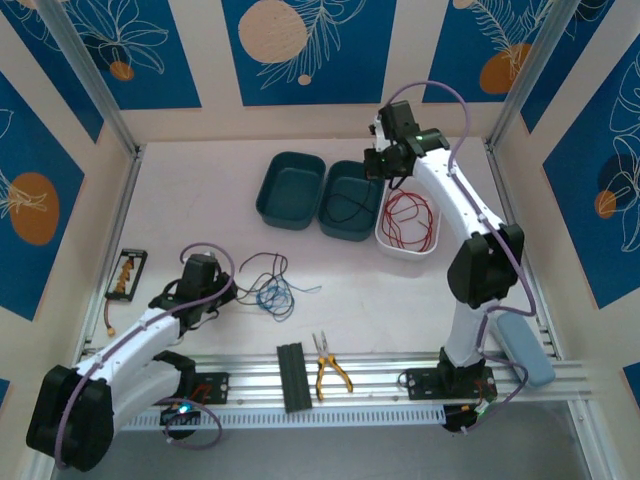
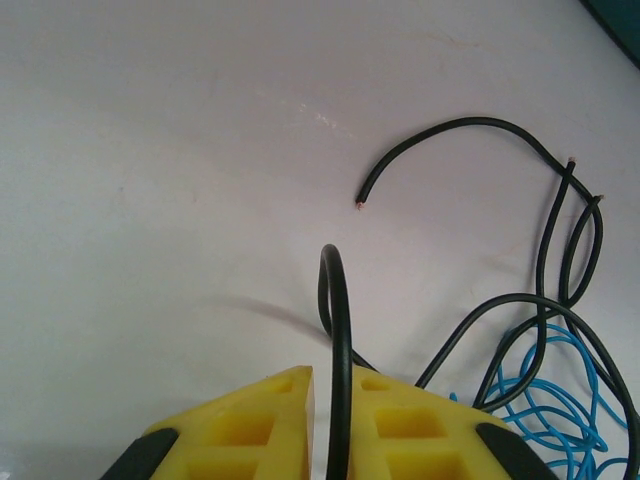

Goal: Untangle the cables

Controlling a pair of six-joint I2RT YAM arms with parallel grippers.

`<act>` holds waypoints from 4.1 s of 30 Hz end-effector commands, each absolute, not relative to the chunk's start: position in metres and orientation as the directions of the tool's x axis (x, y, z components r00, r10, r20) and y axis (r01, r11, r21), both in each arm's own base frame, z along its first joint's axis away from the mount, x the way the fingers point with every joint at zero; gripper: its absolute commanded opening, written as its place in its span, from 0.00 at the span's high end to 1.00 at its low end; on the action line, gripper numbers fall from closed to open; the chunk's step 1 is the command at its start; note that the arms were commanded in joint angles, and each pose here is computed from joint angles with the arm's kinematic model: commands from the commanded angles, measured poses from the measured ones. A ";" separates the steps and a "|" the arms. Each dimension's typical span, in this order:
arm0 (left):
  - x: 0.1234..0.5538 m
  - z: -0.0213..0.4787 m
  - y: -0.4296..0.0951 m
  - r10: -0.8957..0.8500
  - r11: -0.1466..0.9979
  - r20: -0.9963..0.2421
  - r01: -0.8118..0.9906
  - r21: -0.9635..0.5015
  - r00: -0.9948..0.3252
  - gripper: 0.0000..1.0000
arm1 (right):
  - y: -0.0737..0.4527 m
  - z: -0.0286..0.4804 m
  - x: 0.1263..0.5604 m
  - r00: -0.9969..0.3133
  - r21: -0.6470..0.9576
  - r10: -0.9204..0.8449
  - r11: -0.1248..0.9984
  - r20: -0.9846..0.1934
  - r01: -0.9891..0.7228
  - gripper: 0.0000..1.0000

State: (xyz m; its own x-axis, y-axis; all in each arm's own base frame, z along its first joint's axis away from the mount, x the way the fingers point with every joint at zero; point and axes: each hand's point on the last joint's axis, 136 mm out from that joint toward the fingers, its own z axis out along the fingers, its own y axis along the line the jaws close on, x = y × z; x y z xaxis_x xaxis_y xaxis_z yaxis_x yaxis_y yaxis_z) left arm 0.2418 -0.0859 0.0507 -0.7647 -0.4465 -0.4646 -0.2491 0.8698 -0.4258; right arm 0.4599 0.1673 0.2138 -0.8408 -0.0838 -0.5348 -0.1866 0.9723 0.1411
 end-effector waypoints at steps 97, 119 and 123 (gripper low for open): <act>0.276 0.250 -0.149 -0.229 0.782 -0.824 0.406 -0.473 -0.519 0.93 | 0.362 0.139 0.291 -0.813 0.472 -0.259 0.706 -0.522 -0.528 0.38; 0.269 0.239 -0.095 -0.292 0.904 -0.819 0.138 -0.405 -0.493 0.00 | 0.357 0.209 0.299 -0.781 0.475 -0.149 0.720 -0.606 -0.506 1.00; 0.257 0.246 -0.066 -0.308 0.934 -0.847 0.033 -0.357 -0.434 0.00 | 0.352 0.231 0.298 -0.763 0.459 -0.141 0.725 -0.631 -0.513 1.00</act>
State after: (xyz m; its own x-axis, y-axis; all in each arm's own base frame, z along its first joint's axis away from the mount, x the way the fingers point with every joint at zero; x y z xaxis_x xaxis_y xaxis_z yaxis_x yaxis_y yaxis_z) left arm 0.2620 -0.0976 0.2353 -0.4930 -0.2888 -0.8207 0.1567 0.8984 -0.4103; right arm 0.3001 0.3556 0.2023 -0.7819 -0.1640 -0.6015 -0.5107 0.7219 0.4670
